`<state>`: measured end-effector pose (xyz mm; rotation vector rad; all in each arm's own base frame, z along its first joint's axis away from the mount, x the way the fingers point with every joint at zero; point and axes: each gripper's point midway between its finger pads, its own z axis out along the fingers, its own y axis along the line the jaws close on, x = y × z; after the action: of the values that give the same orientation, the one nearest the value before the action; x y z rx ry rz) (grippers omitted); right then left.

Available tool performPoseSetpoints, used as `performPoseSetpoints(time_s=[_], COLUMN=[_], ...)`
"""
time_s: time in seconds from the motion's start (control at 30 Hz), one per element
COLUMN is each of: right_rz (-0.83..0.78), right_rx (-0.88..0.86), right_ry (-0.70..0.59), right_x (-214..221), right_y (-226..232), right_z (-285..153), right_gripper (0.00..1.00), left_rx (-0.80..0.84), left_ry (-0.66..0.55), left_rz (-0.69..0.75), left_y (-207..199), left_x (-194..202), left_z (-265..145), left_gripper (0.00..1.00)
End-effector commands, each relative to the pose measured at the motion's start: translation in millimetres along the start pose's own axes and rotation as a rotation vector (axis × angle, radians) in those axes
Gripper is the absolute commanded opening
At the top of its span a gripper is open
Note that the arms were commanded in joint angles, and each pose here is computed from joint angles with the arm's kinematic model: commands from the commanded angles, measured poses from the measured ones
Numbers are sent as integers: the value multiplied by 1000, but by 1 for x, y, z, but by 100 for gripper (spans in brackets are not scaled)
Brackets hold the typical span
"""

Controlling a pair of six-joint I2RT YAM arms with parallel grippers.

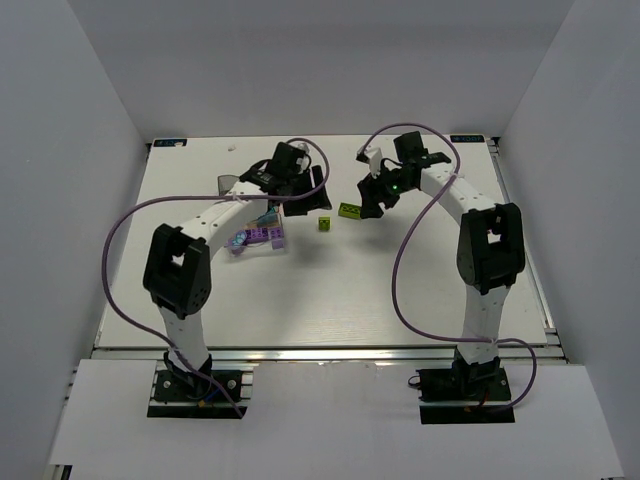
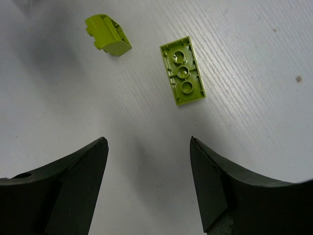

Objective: Sort the legos into containers by color

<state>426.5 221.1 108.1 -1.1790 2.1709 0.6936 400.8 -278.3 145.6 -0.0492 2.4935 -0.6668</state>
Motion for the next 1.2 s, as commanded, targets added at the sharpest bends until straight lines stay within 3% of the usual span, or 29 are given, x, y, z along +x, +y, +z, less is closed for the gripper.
performPoseSetpoints(time_s=[0.0, 0.23, 0.63, 1.17], right_rz=[-4, 6, 37, 56], right_rx=[0, 14, 6, 0], right_ry=[-43, -50, -58, -60], right_x=[-12, -8, -7, -4], right_y=[12, 14, 14, 13], right_z=[-12, -19, -18, -17], right_gripper=[73, 75, 74, 74], left_rx=[-72, -156, -280, -310], left_ry=[-7, 42, 41, 88], left_rz=[31, 111, 200, 218], left_y=[-6, -1, 12, 23], left_x=[-1, 10, 1, 17], left_z=[14, 49, 75, 96], left_gripper=[77, 79, 79, 64])
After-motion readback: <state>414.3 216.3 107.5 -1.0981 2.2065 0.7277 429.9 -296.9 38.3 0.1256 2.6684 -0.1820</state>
